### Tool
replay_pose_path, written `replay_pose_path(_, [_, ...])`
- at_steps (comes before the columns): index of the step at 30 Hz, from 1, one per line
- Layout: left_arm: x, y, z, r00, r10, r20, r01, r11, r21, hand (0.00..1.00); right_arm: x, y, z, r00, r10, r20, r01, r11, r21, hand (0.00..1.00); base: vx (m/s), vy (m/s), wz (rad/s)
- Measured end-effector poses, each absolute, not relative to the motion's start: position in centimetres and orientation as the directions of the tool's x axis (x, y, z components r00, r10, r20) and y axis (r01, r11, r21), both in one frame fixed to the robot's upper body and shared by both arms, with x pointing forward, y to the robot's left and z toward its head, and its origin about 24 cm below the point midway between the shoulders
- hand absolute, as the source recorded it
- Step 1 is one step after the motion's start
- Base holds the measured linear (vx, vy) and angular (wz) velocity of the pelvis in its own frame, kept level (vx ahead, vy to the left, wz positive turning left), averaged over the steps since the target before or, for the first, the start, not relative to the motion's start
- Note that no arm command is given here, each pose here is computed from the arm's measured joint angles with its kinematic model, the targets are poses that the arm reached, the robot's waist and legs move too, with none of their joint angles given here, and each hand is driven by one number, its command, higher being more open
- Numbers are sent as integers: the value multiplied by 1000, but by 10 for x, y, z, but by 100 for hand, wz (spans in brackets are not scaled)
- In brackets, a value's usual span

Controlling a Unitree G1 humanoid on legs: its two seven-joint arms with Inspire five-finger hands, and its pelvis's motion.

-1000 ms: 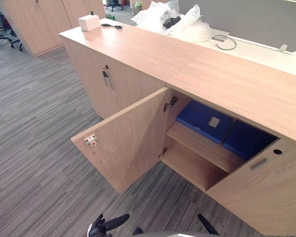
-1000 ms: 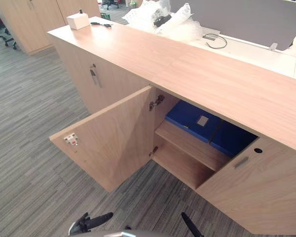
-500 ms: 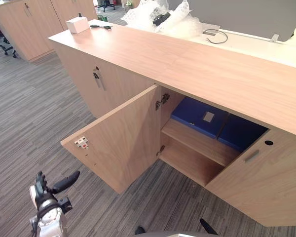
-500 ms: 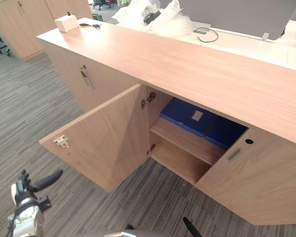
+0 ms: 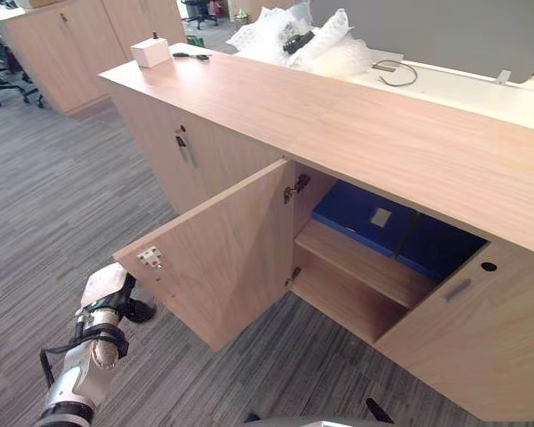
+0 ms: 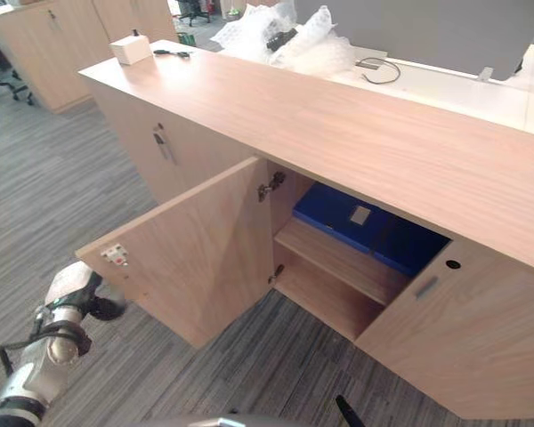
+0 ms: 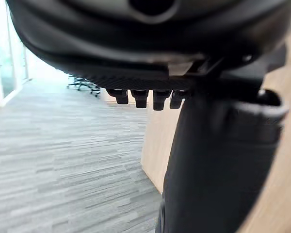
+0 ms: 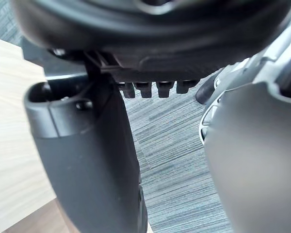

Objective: Walk over to the cabinet, pick up the folder, carry it to the office cabinet, place the folder inside the office cabinet, then close the office cabinet door

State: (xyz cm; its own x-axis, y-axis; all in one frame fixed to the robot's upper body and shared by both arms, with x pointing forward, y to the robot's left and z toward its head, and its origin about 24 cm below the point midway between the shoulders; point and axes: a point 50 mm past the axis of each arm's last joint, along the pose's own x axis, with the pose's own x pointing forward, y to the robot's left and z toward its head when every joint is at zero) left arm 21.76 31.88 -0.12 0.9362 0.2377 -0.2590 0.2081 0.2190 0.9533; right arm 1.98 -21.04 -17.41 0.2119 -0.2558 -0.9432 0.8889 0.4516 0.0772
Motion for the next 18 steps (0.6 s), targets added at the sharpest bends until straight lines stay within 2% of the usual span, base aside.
replay_pose_path(6, [225,307,-5,929,32,-368,369,-38,929,100,22,-212,-174,222,-262,-939,880,469,77,100,-97,-2,5])
replay_pose_path(8, [229,293,-7,902,-81,-423,409,-149,900,100,22,-213,-173,224,-265,-938,877,474,75,100,-123,18,0])
replay_pose_path(11, [233,266,-13,844,-243,-479,425,-242,872,100,23,-213,-173,227,-263,-938,870,488,73,100,-134,28,-3])
replay_pose_path(12, [233,259,-14,829,-277,-486,424,-256,869,100,22,-212,-174,224,-262,-939,869,490,71,100,-102,24,-7])
replay_pose_path(14, [226,228,-16,759,-428,-491,403,-283,870,100,17,-211,-174,208,-255,-944,867,496,57,100,-79,27,-7])
replay_pose_path(18, [220,182,-6,663,-620,-421,327,-266,907,100,8,-207,-175,180,-245,-953,869,494,38,100,-38,17,-1])
